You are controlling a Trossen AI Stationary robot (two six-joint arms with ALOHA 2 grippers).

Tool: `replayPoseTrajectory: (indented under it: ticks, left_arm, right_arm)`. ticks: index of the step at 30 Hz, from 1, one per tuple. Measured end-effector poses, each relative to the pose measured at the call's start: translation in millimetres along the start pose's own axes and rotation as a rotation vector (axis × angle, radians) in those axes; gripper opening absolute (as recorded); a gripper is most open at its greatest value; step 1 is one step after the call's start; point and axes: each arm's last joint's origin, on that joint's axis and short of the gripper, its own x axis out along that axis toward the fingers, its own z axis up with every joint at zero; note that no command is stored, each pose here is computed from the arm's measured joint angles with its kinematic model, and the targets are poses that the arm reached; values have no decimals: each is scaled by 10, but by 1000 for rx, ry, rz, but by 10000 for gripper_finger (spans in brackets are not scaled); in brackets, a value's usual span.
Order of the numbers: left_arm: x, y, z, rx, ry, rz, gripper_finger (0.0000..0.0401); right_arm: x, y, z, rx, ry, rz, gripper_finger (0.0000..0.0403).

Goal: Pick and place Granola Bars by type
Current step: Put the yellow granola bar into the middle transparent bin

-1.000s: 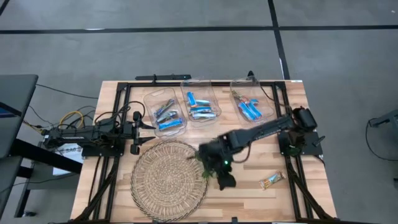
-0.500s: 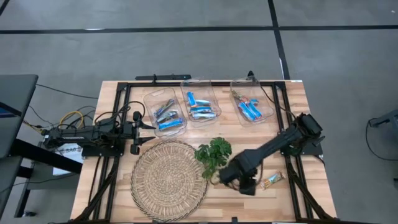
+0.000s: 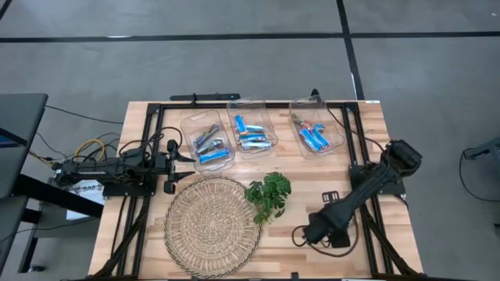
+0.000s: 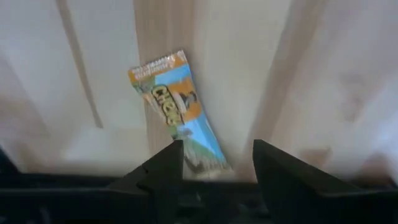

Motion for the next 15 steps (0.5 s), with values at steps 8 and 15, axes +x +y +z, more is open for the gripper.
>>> replayPoseTrajectory:
  ticks: [8, 15]
  left_arm:
    - [0, 0, -1, 0, 1, 0, 183]
    - [0, 0, -1, 0, 0, 0, 183]
  right_arm:
    - [405, 35, -150, -68, -2, 32, 178]
    - [570, 161, -258, -151, -15, 29, 181]
